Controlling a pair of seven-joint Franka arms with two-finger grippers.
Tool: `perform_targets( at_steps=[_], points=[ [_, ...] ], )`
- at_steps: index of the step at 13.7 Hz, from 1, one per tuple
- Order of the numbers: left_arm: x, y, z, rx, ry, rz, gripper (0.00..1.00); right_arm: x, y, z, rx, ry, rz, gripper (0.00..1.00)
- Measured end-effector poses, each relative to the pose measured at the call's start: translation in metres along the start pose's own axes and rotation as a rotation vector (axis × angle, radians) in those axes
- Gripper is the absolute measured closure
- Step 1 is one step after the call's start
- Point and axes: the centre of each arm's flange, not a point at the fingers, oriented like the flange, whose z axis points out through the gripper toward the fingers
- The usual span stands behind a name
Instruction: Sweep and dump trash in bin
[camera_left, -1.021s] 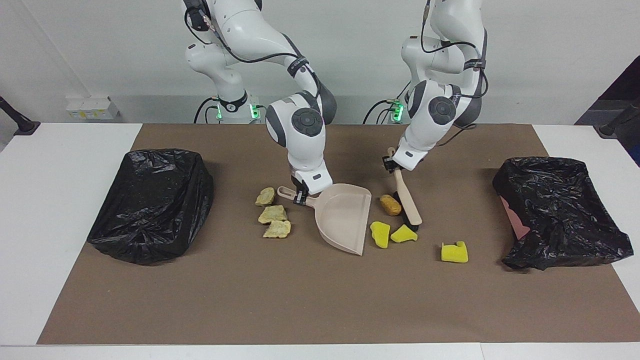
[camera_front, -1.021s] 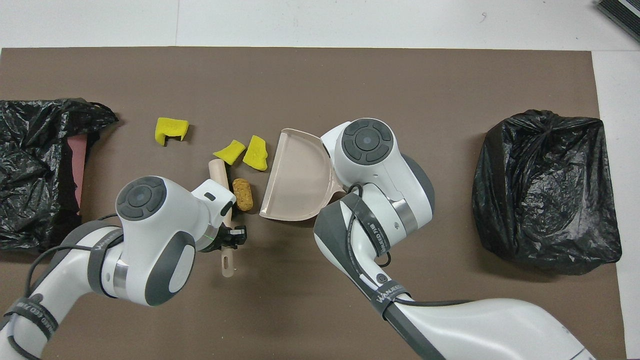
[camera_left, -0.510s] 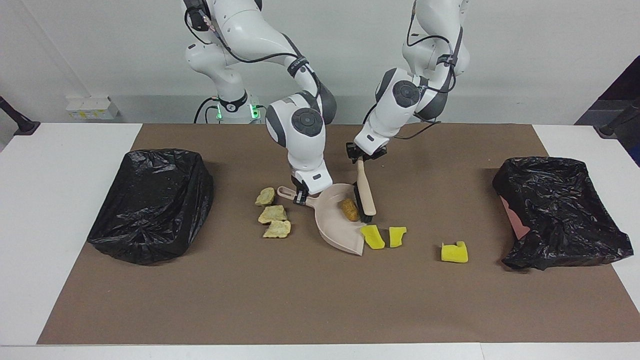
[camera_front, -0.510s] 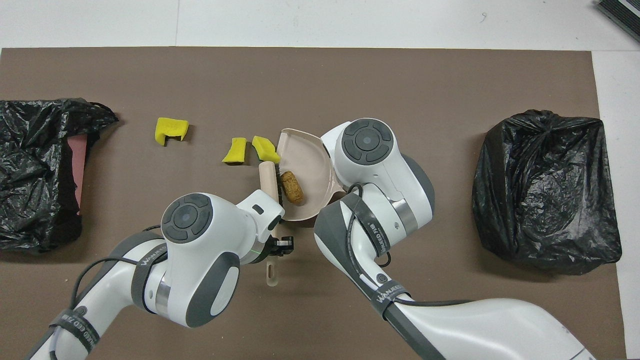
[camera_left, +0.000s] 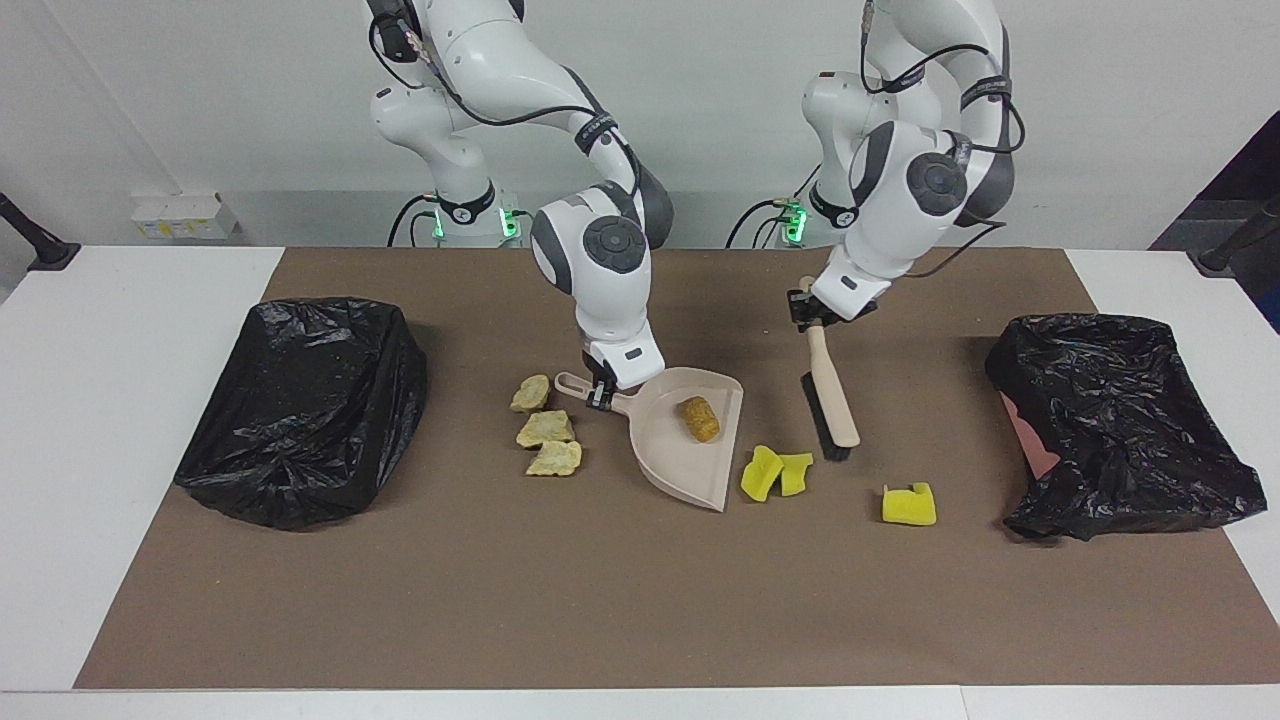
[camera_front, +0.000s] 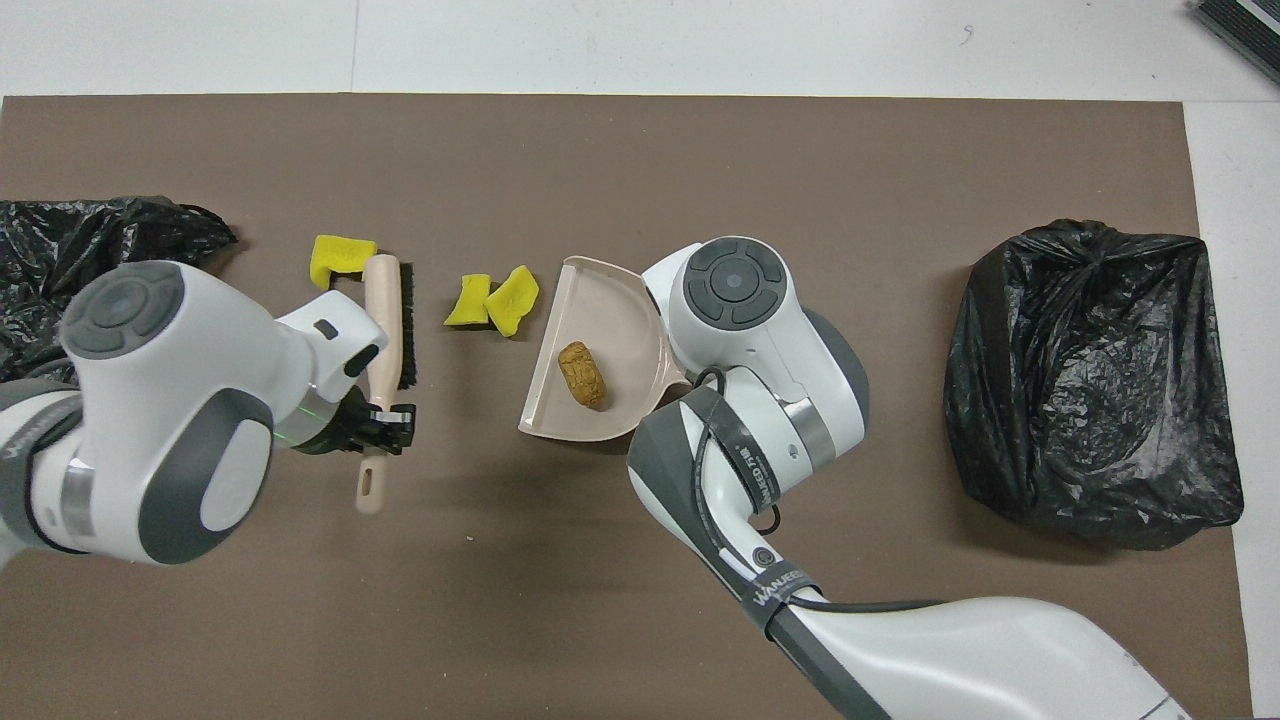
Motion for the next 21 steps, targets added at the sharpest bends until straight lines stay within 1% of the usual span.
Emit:
perform_targets(
  at_steps=[5, 7, 8, 12, 14, 17, 21],
  points=[
    [0.044, -0.104, -0.005, 0.143, 0.037, 0.067, 0.74, 0.001, -0.001, 0.000, 0.000, 0.000, 0.000, 0.69],
    [0.062, -0.135, -0.004, 0.170, 0.035, 0.069, 0.74, 0.001, -0.001, 0.000, 0.000, 0.000, 0.000, 0.69],
    [0.070, -0.141, -0.001, 0.181, 0.030, 0.070, 0.74, 0.001, -0.001, 0.000, 0.000, 0.000, 0.000, 0.69],
    [0.093, -0.136, 0.027, 0.199, 0.013, 0.089, 0.74, 0.001, -0.001, 0.000, 0.000, 0.000, 0.006, 0.69],
    [0.095, -0.135, 0.041, 0.201, -0.008, 0.093, 0.74, 0.001, -0.001, 0.000, 0.000, 0.000, 0.012, 0.69],
    [0.086, -0.115, 0.058, 0.204, -0.042, 0.131, 0.74, 0.002, -0.002, 0.000, 0.000, 0.000, 0.017, 0.69],
    [0.065, -0.059, 0.070, 0.204, -0.061, 0.215, 0.74, 0.002, -0.002, 0.000, -0.001, 0.001, 0.018, 0.69]
  ],
)
